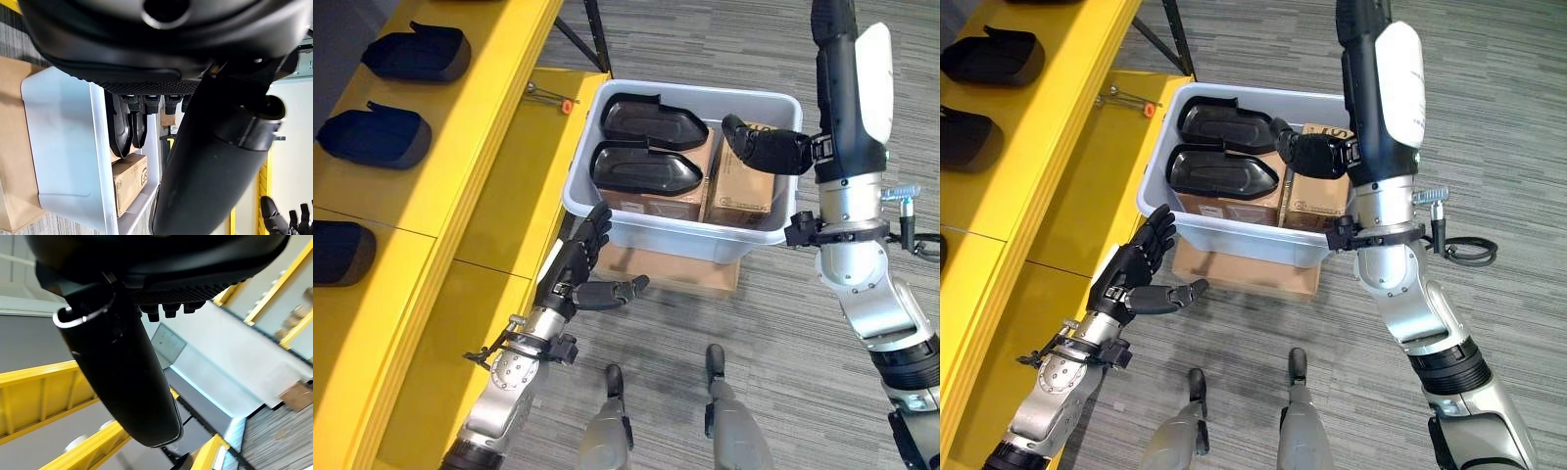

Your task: Move parts from the plastic box to the shelf.

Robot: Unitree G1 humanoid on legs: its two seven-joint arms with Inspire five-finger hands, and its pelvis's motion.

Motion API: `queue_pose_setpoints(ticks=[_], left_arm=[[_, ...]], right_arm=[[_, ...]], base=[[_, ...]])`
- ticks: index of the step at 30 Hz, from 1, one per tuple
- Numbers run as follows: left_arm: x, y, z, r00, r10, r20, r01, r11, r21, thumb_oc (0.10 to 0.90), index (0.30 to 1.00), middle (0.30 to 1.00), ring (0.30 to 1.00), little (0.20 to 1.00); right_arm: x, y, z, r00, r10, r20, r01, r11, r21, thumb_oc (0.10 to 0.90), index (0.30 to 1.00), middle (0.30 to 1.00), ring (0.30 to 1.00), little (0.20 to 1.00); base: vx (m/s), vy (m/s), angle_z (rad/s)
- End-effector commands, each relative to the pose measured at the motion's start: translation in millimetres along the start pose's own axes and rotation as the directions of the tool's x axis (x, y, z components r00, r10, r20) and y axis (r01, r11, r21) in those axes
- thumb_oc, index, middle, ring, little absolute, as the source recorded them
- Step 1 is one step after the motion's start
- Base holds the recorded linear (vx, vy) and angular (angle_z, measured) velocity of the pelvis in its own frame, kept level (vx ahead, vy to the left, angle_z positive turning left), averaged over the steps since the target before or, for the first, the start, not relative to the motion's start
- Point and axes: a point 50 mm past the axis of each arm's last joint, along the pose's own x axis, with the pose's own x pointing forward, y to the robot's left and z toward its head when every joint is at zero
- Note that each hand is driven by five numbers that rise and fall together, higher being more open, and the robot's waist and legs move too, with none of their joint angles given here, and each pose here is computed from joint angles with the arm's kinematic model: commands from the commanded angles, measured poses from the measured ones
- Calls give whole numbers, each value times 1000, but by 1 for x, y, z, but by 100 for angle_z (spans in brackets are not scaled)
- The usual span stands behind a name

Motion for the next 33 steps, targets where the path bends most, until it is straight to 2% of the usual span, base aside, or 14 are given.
queue_pose_setpoints(ticks=[1, 9, 16, 20, 24, 29, 33], left_arm=[[2, -10, 34, 979, -60, 193, 64, 998, -10, 900, 1000, 1000, 1000, 1000], [6, -13, 36, 978, -64, 198, 71, 997, -28, 900, 1000, 1000, 1000, 1000], [8, -18, 40, 972, -123, 200, 130, 991, -21, 900, 1000, 1000, 1000, 1000], [5, -18, 43, 965, -170, 202, 174, 985, -2, 900, 1000, 1000, 1000, 1000], [-1, -17, 43, 967, -163, 195, 165, 986, 8, 900, 1000, 1000, 1000, 1000], [-5, -6, 39, 980, -67, 187, 65, 998, 12, 900, 1000, 1000, 1000, 1000], [9, -9, 39, 977, -106, 187, 106, 994, 11, 900, 1000, 1000, 1000, 1000]], right_arm=[[26, -20, 50, 955, -67, 288, 75, 997, -13, 900, 1000, 1000, 1000, 1000], [35, -9, 64, 935, -36, 353, 56, 997, -46, 900, 1000, 1000, 1000, 1000], [55, -2, 50, 947, -13, 322, 88, 972, -219, 900, 1000, 1000, 1000, 1000], [65, -9, 36, 960, -56, 274, 130, 956, -261, 900, 1000, 1000, 1000, 1000], [64, -6, 34, 962, -70, 263, 133, 964, -229, 900, 1000, 1000, 1000, 1000], [51, 10, 34, 970, 15, 241, 28, 985, -171, 900, 1000, 1000, 1000, 1000], [40, 22, 21, 984, 34, 177, 3, 979, -204, 900, 1000, 1000, 1000, 1000]], base=[[50, 22, 5], [13, 19, 5], [-10, -19, 8], [-37, -104, 11], [16, -107, -4], [85, -191, -30], [68, -187, 18]])
